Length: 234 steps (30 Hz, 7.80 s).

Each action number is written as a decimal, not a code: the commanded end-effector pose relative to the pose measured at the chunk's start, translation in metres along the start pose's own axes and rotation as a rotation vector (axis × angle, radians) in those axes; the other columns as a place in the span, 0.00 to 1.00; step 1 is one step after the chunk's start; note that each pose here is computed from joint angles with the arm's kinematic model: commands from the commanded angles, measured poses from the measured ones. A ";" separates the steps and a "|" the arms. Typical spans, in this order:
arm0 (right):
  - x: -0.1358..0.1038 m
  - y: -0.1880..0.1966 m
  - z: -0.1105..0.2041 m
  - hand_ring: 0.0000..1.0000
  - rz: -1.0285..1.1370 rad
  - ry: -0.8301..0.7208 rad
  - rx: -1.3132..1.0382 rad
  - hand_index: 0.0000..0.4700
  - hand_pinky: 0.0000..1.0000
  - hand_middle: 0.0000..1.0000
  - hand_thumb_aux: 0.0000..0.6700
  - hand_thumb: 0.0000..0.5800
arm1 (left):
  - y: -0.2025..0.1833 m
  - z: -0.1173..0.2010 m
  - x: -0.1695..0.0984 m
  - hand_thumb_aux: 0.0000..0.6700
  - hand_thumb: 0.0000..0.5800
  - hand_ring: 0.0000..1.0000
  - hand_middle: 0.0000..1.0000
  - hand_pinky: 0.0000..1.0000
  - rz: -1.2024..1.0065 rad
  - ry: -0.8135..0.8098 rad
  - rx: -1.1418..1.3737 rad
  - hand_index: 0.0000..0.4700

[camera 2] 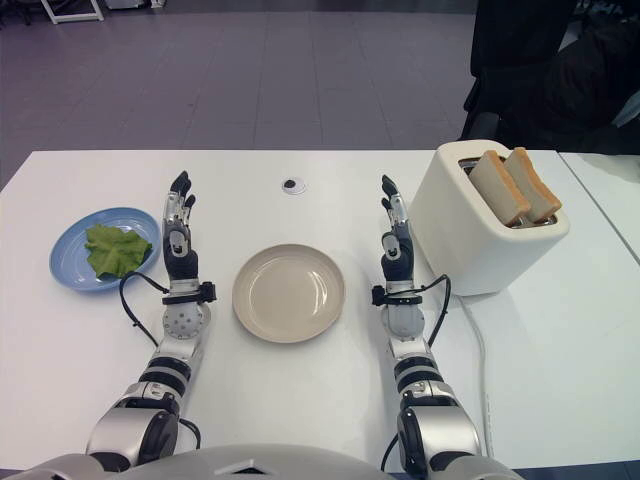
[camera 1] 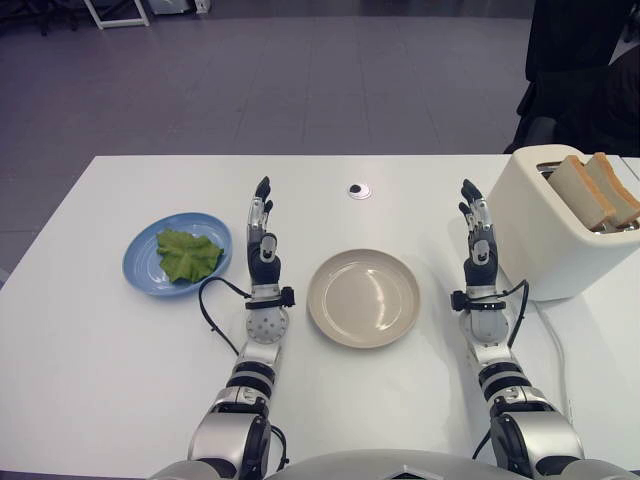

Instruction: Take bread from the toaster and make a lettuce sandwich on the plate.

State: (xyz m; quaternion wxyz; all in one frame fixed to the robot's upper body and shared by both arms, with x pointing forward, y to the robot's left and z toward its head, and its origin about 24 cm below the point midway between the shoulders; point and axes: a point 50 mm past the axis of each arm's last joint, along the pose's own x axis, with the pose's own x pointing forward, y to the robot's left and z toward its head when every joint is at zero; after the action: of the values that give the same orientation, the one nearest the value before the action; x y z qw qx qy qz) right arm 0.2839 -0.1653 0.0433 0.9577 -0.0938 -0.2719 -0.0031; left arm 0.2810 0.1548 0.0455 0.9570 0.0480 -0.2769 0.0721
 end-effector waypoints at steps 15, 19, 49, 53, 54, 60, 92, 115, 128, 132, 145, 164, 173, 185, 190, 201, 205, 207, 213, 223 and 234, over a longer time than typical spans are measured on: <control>-0.022 0.001 -0.012 0.00 0.011 0.097 -0.012 0.00 0.00 0.00 0.00 0.00 | -0.003 -0.004 -0.016 0.00 0.00 0.00 0.00 0.00 -0.045 0.050 0.022 0.00; -0.022 0.002 -0.012 0.00 0.018 0.095 -0.008 0.00 0.00 0.00 0.00 0.00 | -0.003 -0.003 -0.018 0.00 0.00 0.00 0.00 0.00 -0.040 0.048 0.023 0.00; 0.022 -0.243 0.035 0.00 -0.069 0.509 -1.201 0.00 0.00 0.00 0.00 0.00 | 0.000 -0.005 -0.016 0.00 0.00 0.00 0.00 0.00 0.012 0.068 0.036 0.00; 0.023 -0.242 0.031 0.00 -0.056 0.516 -1.202 0.00 0.00 0.00 0.00 0.00 | 0.000 -0.004 -0.017 0.00 0.00 0.00 0.00 0.00 0.013 0.065 0.034 0.00; 0.024 -0.241 0.030 0.00 -0.048 0.511 -1.203 0.00 0.00 0.00 0.00 0.00 | 0.001 -0.004 -0.017 0.00 0.00 0.00 0.00 0.00 0.014 0.064 0.034 0.00; 0.034 -0.223 0.045 0.57 0.006 0.327 -1.234 1.00 0.57 0.57 1.00 1.00 | 0.001 -0.002 -0.018 0.00 0.00 0.00 0.00 0.00 0.014 0.059 0.033 0.00; -0.011 0.017 0.048 0.79 0.743 0.145 -0.124 1.00 0.79 0.79 1.00 1.00 | -0.014 0.001 -0.002 0.00 0.00 0.00 0.00 0.00 -0.035 0.021 -0.004 0.00; 0.019 0.003 0.066 0.17 0.641 -0.065 -0.395 0.00 0.17 0.17 0.00 0.00 | 0.041 0.060 0.013 0.00 0.00 0.00 0.00 0.00 -0.124 -0.311 0.312 0.00; -0.006 -0.003 0.054 0.00 0.586 0.012 -0.363 0.00 0.00 0.00 0.00 0.00 | 0.201 -0.021 0.001 0.00 0.00 0.00 0.00 0.00 -0.145 0.358 1.387 0.00; -0.009 -0.001 0.050 0.00 0.598 0.027 -0.354 0.00 0.00 0.00 0.00 0.00 | 0.201 -0.028 0.006 0.00 0.00 0.00 0.00 0.00 -0.201 0.411 1.430 0.00; -0.011 -0.001 0.046 0.00 0.584 0.046 -0.336 0.00 0.00 0.00 0.00 0.00 | 0.187 -0.047 -0.009 1.00 1.00 0.00 0.00 0.00 -0.518 0.538 1.408 1.00; -0.002 -0.010 0.058 0.00 0.494 -0.019 -0.325 0.00 0.00 0.00 0.00 0.00 | 0.057 0.024 0.009 1.00 1.00 0.00 0.00 0.00 -0.456 -0.184 0.767 1.00; 0.011 -0.049 0.083 0.00 0.351 -0.076 -0.401 0.00 0.00 0.00 0.00 0.00 | -0.021 0.011 -0.030 1.00 1.00 0.00 0.00 0.00 -0.791 -0.162 0.552 1.00; 0.020 -0.125 0.118 0.00 0.119 -0.077 -0.703 0.00 0.00 0.00 0.00 0.00 | -0.022 0.007 -0.037 0.00 0.00 0.00 0.00 0.00 -0.892 -0.164 0.593 0.00; 0.026 -0.179 0.132 0.00 -0.098 0.003 -1.068 0.00 0.00 0.00 0.00 0.00 | -0.016 0.014 -0.028 0.00 0.00 0.00 0.00 0.00 -0.840 -0.186 0.611 0.00; 0.018 -0.208 0.048 0.00 0.040 0.398 -1.328 0.00 0.00 0.00 0.00 0.00 | -0.005 0.022 -0.029 0.00 0.00 0.00 0.00 0.00 -0.766 -0.178 0.626 0.00; 0.024 -0.201 0.047 0.00 0.066 0.363 -1.328 0.85 0.00 0.00 0.85 0.98 | 0.000 0.020 -0.028 0.00 0.00 0.00 0.00 0.00 -0.734 -0.157 0.636 0.00; 0.026 -0.198 0.052 0.12 0.069 0.321 -1.330 1.00 0.12 0.12 1.00 1.00 | 0.001 0.018 -0.029 0.00 0.00 0.00 0.00 0.00 -0.722 -0.147 0.637 0.00; 0.034 -0.178 0.090 1.00 -0.031 0.065 -1.312 1.00 1.00 1.00 1.00 1.00 | 0.003 0.015 -0.030 0.00 0.00 0.00 0.00 0.00 -0.699 -0.126 0.634 0.00; 0.045 -0.122 0.138 1.00 -0.112 -0.337 -1.064 1.00 1.00 1.00 1.00 1.00 | 0.030 0.022 -0.013 0.00 0.00 0.00 0.00 0.00 -0.387 -0.128 0.555 0.00; 0.015 0.013 0.063 1.00 0.670 0.089 -0.098 1.00 1.00 1.00 1.00 1.00 | 0.046 0.061 -0.007 0.00 0.00 0.00 0.00 0.00 -0.232 -0.397 0.501 0.00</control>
State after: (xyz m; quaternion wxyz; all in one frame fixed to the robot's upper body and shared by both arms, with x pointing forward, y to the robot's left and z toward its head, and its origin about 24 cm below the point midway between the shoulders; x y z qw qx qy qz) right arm 0.2611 -0.1485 0.1078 0.9099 -0.2455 -0.2068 0.2627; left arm 0.2402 0.1916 0.0943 0.8545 0.3114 -0.4152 0.0234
